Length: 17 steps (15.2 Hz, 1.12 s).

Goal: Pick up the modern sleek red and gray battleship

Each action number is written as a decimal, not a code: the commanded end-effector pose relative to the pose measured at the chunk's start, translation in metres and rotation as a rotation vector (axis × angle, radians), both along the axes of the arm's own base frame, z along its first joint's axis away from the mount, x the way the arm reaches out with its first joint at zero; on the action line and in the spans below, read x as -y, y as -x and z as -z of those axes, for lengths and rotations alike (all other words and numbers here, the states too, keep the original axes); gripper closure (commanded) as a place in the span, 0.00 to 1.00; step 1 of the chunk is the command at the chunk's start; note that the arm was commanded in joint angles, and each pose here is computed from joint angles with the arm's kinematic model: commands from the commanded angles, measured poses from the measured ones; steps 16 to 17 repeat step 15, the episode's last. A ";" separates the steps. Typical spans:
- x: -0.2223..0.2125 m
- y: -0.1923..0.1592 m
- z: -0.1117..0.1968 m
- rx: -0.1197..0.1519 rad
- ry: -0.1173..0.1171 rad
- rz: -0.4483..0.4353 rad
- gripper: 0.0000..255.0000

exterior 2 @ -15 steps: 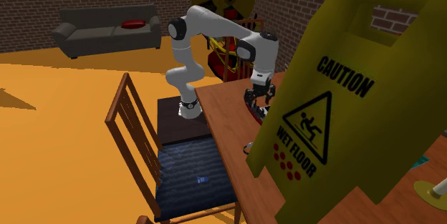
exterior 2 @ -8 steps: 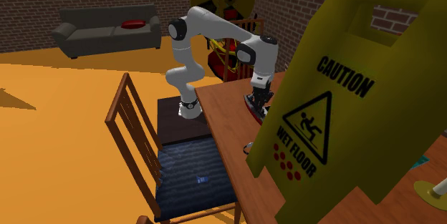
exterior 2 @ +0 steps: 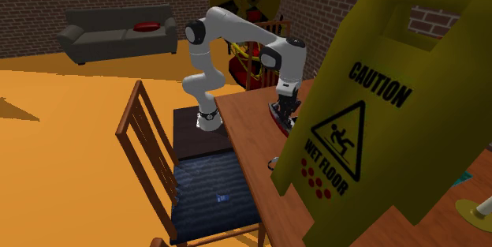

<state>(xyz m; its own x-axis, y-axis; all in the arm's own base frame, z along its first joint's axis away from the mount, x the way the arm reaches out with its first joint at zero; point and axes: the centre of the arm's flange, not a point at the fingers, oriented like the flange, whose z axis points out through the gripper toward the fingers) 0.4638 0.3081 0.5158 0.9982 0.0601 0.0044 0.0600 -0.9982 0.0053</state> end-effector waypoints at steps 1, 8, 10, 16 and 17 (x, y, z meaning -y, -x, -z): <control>0.000 0.000 -0.010 0.000 0.000 0.000 1.00; 0.000 0.000 -0.047 0.000 0.000 0.000 1.00; 0.000 0.000 -0.057 0.000 0.000 0.000 1.00; 0.000 0.000 -0.074 0.000 0.000 0.000 1.00; 0.000 0.000 -0.074 0.000 0.000 0.000 1.00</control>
